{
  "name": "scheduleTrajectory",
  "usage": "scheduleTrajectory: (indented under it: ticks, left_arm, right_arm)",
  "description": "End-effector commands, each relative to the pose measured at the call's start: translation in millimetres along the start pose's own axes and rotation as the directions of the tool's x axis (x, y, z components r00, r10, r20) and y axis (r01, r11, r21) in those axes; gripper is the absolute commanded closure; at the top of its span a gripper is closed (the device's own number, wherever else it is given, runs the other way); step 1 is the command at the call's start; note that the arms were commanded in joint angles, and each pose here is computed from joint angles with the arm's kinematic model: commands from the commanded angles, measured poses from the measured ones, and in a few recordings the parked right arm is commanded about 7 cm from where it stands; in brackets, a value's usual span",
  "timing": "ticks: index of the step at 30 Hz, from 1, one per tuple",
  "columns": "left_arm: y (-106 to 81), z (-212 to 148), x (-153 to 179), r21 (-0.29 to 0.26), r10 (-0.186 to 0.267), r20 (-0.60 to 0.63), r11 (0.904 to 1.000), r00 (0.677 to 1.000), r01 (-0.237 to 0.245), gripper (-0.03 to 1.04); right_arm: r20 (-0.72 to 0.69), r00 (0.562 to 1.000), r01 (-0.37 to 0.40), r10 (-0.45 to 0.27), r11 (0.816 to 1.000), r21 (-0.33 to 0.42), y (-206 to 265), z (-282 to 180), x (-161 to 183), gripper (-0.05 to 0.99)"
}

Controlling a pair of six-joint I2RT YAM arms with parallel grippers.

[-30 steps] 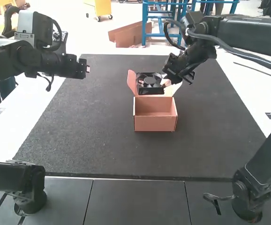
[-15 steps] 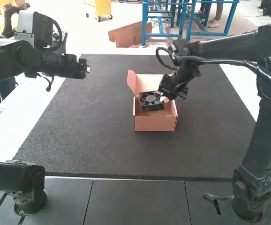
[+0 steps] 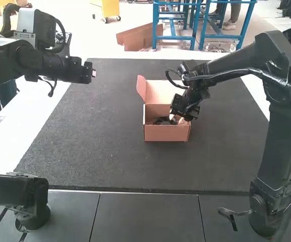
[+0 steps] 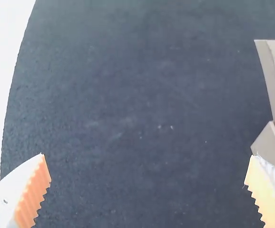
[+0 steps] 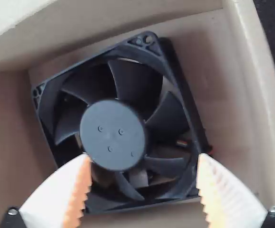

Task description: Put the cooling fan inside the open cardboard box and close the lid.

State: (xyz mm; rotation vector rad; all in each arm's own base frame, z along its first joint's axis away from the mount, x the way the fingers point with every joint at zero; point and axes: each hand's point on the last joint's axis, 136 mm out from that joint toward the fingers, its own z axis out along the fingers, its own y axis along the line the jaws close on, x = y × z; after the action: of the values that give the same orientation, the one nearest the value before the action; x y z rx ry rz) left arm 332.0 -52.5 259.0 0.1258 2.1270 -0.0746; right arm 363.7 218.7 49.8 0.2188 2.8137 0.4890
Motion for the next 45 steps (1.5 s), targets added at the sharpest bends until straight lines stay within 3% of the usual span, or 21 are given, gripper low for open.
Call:
scheduleTrajectory:
  ticks: [1,6,9,13,18,22,32,45]
  left_arm:
    - [0.2,-6.8,-20.1,0.007,-0.017,0.053,0.9998,0.998,0.016,0.04]
    - [-8.8,7.0,-16.4,0.044,-0.011,0.030,0.9990,0.999,0.010,0.04]
    - [-13.2,20.7,-14.0,0.065,-0.025,0.011,0.9976,1.000,0.024,0.04]
    - [-16.5,38.6,-14.6,0.079,-0.027,0.007,0.9966,1.000,0.026,0.04]
    - [-20.3,60.6,-14.2,0.094,-0.032,0.000,0.9951,0.999,0.032,0.04]
    - [-23.2,75.7,-16.4,0.103,-0.032,0.011,0.9942,0.999,0.031,0.04]
    - [-38.6,120.6,-21.0,0.143,-0.023,0.035,0.9895,0.999,0.018,0.04]
    - [-60.0,175.5,-21.5,0.170,-0.009,0.022,0.9854,1.000,0.005,0.04]
  right_arm:
    - [0.032,0.998,0.060,-0.057,0.993,-0.100,34.7,-23.9,-18.7,0.06]
    - [0.099,0.991,0.113,-0.090,0.959,-0.259,76.6,-78.2,-49.5,0.03]
    - [0.198,0.974,0.165,-0.113,0.948,-0.271,79.7,-107.6,-75.1,0.03]
    - [0.331,0.910,0.299,-0.249,0.948,-0.108,55.5,-124.9,-103.2,0.03]
    - [0.353,0.819,0.447,-0.453,0.889,0.103,13.8,-129.6,-120.8,0.03]
    - [0.332,0.807,0.466,-0.488,0.872,0.151,-10.7,-122.9,-125.0,0.03]
    - [0.415,0.769,0.450,-0.486,0.873,0.188,-29.2,-115.7,-157.8,0.03]
    - [0.431,0.778,0.466,-0.456,0.880,0.090,-8.5,-105.4,-182.1,0.03]
